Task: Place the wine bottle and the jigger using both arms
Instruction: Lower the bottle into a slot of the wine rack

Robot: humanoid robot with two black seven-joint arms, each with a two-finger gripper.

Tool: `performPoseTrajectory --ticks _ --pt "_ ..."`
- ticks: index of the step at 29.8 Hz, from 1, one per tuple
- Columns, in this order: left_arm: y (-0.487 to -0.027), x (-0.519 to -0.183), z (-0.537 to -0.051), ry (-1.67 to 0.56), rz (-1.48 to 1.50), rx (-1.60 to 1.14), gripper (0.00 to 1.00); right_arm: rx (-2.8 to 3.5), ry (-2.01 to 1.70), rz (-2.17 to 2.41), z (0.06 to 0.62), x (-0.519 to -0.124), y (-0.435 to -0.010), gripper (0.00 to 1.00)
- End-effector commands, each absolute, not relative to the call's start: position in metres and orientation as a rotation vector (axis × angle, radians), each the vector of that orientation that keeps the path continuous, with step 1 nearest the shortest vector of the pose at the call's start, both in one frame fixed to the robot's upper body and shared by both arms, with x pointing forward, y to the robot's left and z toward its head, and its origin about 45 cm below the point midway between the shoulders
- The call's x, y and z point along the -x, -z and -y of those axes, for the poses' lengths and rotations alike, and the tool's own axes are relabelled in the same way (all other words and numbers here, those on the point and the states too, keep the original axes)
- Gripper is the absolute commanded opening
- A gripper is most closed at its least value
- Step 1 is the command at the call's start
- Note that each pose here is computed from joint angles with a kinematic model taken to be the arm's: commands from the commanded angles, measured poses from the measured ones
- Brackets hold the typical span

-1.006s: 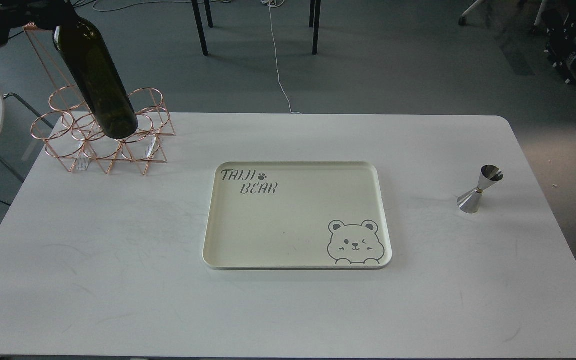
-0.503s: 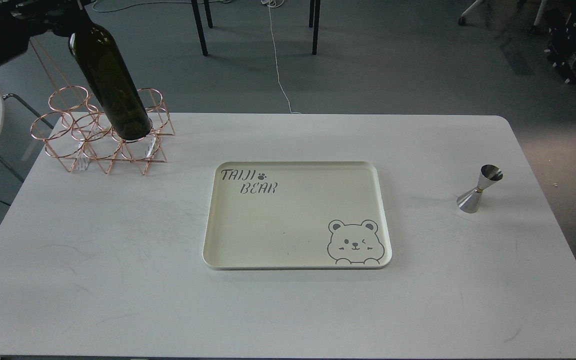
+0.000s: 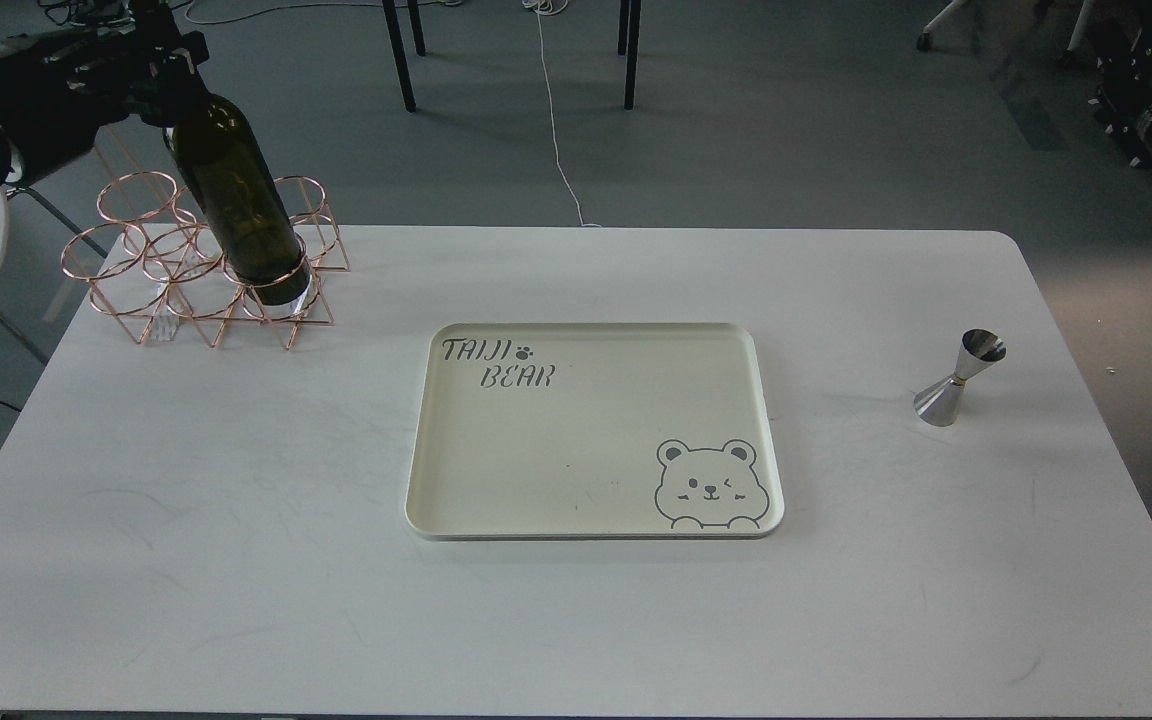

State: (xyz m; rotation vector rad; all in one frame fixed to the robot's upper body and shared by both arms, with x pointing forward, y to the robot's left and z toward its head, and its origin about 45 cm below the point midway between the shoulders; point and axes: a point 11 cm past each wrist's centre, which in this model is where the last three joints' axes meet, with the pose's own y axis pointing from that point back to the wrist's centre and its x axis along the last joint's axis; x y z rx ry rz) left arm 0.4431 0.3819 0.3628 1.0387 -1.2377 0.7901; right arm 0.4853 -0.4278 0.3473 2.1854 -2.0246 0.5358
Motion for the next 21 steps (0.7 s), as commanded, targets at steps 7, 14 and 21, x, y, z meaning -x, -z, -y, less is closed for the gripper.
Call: performPoseTrajectory --ticks 7,14,21 --pt "-0.340 -0.444 -0.372 -0.757 1.204 -1.032 0.28 -2.185 -0.536 2.025 0.428 -0.485 -0.347 0.97" --pt "-0.328 -0.449 -0.376 -0.780 1.207 -1.040 0.42 -2.185 -0.534 2.024 0.428 -0.485 -0.347 0.97" --pt "-0.326 -0.448 -0.377 -0.797 1.181 -1.029 0.70 -2.183 -0.528 2.023 0.429 -0.484 -0.344 0.97"
